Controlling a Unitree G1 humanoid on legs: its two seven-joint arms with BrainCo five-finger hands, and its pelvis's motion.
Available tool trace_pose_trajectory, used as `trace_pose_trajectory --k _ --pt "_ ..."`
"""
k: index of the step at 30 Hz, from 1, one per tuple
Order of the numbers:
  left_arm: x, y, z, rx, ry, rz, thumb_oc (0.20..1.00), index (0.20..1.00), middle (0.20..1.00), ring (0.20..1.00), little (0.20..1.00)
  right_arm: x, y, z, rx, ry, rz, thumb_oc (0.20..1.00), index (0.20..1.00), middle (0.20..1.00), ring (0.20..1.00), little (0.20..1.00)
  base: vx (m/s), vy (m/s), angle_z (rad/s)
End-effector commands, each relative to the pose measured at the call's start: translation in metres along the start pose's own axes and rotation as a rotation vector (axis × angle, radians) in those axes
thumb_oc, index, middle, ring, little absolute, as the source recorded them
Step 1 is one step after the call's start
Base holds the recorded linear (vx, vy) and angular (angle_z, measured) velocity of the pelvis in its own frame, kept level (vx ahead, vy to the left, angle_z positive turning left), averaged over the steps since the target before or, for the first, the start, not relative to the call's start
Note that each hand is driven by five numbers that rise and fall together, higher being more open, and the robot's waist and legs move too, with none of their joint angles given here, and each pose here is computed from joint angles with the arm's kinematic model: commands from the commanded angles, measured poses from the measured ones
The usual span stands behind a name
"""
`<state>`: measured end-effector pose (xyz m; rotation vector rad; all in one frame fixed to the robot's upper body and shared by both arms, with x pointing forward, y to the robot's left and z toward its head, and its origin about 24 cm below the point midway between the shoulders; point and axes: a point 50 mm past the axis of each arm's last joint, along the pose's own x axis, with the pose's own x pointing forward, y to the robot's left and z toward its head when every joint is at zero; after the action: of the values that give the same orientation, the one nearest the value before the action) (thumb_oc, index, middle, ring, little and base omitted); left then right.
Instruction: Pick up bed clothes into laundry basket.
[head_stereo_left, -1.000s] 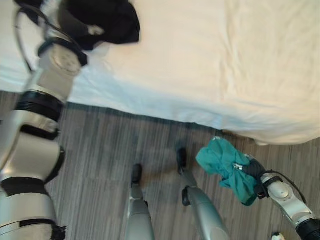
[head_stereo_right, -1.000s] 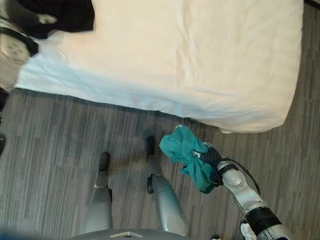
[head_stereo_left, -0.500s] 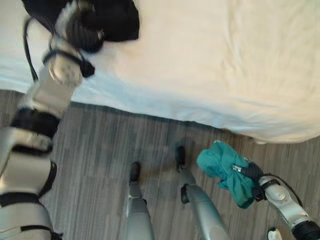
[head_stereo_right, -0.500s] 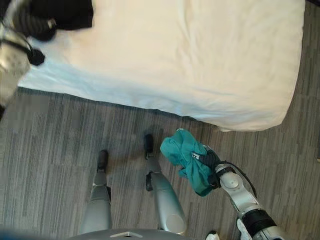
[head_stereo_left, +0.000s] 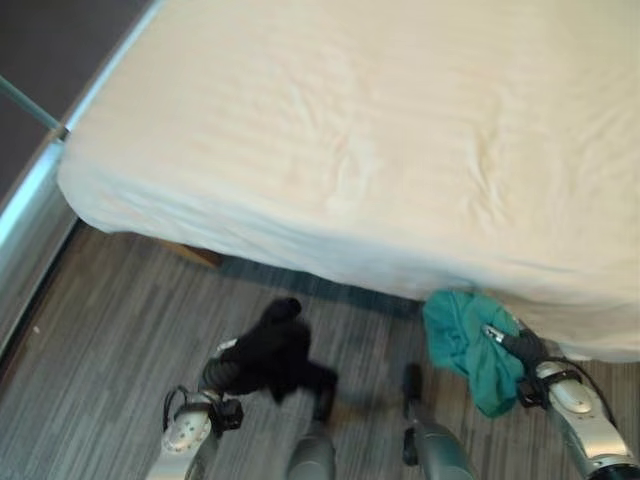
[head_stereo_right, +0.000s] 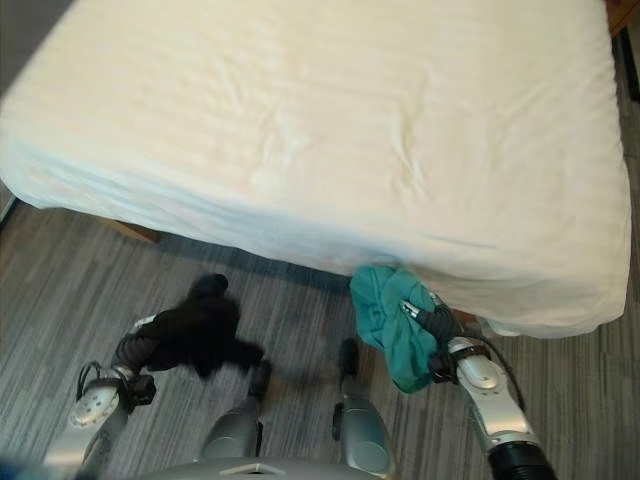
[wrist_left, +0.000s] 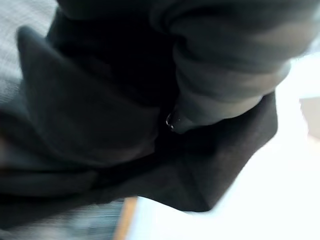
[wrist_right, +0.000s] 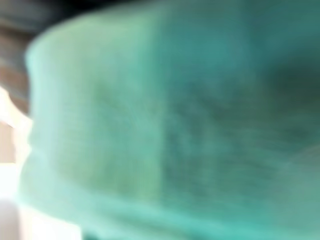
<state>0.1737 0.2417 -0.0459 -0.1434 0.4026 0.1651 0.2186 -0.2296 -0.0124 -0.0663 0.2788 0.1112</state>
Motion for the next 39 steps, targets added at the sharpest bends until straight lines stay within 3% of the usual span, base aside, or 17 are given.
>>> trace_pose_trajectory --k 1,3,11,12,23,26,31,39 --pt "0.013 -0.009 0.047 -0.09 -0.208 -0.057 0.2 0.2 0.2 0.2 0.2 -0.011 0.015 0.007 0.212 -0.1 0.07 0.2 0.2 0.2 0.2 0.2 0.06 0.025 0.16" --pt "0.011 -0.023 0.044 -0.1 -0.202 -0.11 0.2 0.2 0.2 0.2 0.2 -0.015 0.033 0.002 0.353 -0.099 0.127 0.2 0.2 0.2 0.2 0.2 0.08 0.022 0.1" --pt "0.011 -0.042 0.037 -0.106 -0.178 -0.178 0.2 0.2 0.2 0.2 0.2 -0.021 0.049 -0.008 0.391 -0.048 0.179 0.2 0.2 0.2 0.2 0.2 0.04 0.0 0.02" --pt "0.006 -0.005 0.1 0.131 -0.43 0.016 0.2 0.2 0.2 0.2 0.2 -0.002 -0.021 0.058 0.306 -0.334 -0.2 0.2 0.2 0.2 0.2 0.2 0.0 0.0 0.0" --pt "0.006 0.009 0.129 0.118 -0.547 0.108 0.2 0.2 0.2 0.2 0.2 -0.02 -0.053 0.054 0.24 -0.334 -0.354 0.2 0.2 0.2 0.2 0.2 0.01 0.026 -0.12" --pt "0.008 0.012 0.141 0.15 -0.589 0.124 0.2 0.2 0.2 0.2 0.2 -0.041 -0.068 0.041 0.25 -0.321 -0.474 0.2 0.2 0.2 0.2 0.2 -0.12 0.099 -0.31" --pt "0.012 0.016 0.144 0.184 -0.579 0.146 0.2 0.2 0.2 0.2 0.2 -0.058 -0.072 0.033 0.261 -0.323 -0.553 0.2 0.2 0.2 0.2 0.2 -0.22 0.088 -1.11" --pt "0.013 0.008 0.14 0.059 -0.587 0.104 0.2 0.2 0.2 0.2 0.2 -0.053 -0.075 0.049 0.253 -0.389 -0.563 0.2 0.2 0.2 0.2 0.2 -0.07 -0.074 -1.56"
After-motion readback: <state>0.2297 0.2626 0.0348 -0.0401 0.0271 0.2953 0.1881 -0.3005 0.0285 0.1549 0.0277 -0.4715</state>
